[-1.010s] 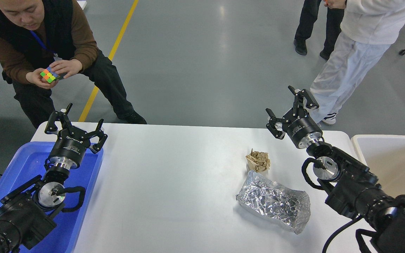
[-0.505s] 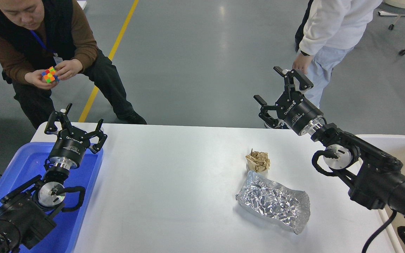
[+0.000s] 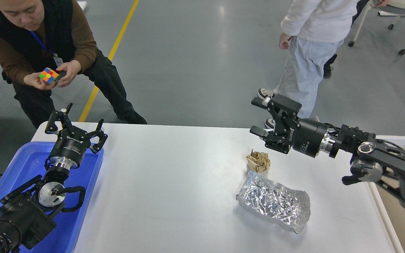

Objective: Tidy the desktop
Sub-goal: 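Lower the open right gripper beside the silver foil bag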

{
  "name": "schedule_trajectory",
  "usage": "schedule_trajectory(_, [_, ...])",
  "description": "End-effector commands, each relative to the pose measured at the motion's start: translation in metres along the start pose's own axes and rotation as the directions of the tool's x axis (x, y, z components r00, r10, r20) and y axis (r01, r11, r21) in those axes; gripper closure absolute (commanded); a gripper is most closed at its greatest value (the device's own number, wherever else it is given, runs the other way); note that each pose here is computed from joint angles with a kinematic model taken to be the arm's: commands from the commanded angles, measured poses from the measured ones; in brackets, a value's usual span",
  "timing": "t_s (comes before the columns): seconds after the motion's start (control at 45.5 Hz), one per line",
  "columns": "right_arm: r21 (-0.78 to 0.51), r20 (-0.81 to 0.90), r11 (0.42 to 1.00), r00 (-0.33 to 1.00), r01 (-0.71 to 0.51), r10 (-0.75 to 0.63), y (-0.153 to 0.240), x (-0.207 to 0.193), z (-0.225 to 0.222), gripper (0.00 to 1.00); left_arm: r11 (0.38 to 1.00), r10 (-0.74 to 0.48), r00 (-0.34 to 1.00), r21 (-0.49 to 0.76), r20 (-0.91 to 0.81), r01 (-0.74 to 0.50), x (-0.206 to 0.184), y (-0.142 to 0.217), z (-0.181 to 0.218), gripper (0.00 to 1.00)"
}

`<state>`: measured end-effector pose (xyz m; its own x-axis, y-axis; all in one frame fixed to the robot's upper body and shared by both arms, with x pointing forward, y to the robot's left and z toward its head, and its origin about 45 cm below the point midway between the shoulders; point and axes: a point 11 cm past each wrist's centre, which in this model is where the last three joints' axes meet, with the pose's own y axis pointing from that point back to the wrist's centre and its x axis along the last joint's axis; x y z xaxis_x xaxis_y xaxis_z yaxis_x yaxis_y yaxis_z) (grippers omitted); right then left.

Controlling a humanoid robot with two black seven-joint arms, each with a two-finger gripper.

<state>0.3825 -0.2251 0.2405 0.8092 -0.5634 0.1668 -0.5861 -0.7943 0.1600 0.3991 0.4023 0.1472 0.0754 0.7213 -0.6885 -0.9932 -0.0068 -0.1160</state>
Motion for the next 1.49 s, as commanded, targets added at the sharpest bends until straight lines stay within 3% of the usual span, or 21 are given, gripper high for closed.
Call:
schedule_trajectory(0.0, [-0.27,-0.323,0.947,0.91,0.174,-0.259,0.041,-0.023,0.031,0.0,1.0,0.0,1.0,0.001,0.0,0.0,0.0,0.0,0.0,0.0])
schedule_trajectory(0.263, [-0.561,-0.514,0.802,0.674,0.204,-0.531,0.089,-0.023,0.078,0.0,1.0,0.0,1.0,0.001,0.0,0.0,0.0,0.0,0.0,0.0])
schedule_trajectory(0.505, [-0.67,-0.504,0.725,0.62,0.16,-0.602,0.12,-0.018,0.116,0.0,1.0,0.001,1.0,-0.001,0.001,-0.001,0.0,0.0,0.0,0.0])
schedule_trajectory(0.856, [-0.711,-0.517,0.701,0.635,0.055,-0.574,0.125,0.01,0.129,0.0,1.0,0.0,1.0,-0.001,0.0,0.0,0.0,0.0,0.0,0.0])
schedule_trajectory(1.471, [-0.695,-0.492,0.717,0.686,0.061,-0.535,0.104,-0.012,0.155,0.0,1.0,0.001,1.0,0.001,0.001,-0.001,0.0,0.0,0.0,0.0])
